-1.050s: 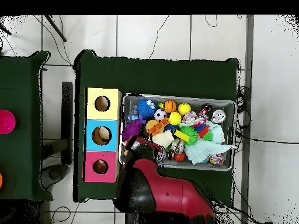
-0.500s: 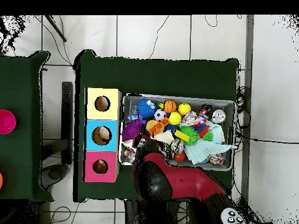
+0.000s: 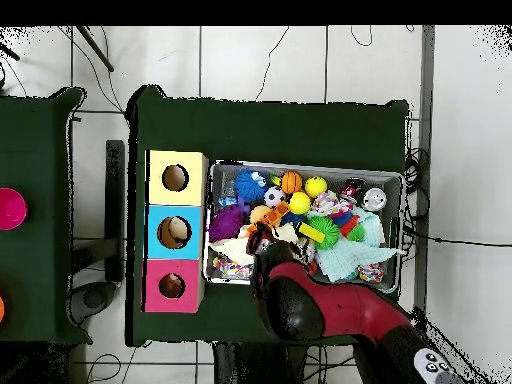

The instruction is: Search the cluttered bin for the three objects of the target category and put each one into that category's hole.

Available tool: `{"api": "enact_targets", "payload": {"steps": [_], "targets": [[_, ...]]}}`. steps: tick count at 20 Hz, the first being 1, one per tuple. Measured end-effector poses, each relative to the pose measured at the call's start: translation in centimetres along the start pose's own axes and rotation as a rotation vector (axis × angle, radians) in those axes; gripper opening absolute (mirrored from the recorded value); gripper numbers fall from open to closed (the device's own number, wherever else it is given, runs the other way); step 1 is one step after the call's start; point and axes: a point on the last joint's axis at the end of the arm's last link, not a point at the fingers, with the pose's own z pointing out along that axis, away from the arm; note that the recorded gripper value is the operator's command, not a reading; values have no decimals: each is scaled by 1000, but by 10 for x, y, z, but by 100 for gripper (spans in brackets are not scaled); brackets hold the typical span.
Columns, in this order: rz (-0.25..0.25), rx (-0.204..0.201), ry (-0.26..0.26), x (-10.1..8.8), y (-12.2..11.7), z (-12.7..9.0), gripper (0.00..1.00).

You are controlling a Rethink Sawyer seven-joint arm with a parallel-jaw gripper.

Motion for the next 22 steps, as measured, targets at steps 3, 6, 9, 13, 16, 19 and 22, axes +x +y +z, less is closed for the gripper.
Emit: {"api": "enact_targets", "payload": {"steps": [3, 6, 9, 13, 16, 19, 22], "targets": [[-2, -9, -3, -2, -13, -1, 0], [-5, -17, -11, -6, -27, -3, 0], [-4, -20, -14, -12, -37, -7, 0], [15, -17, -9, -24, -49, -15, 0], [35, -14, 4, -35, -65, -29, 0], [63, -3, 21, -45, -89, -46, 0], [106, 12, 36, -58, -123, -66, 0]]}}
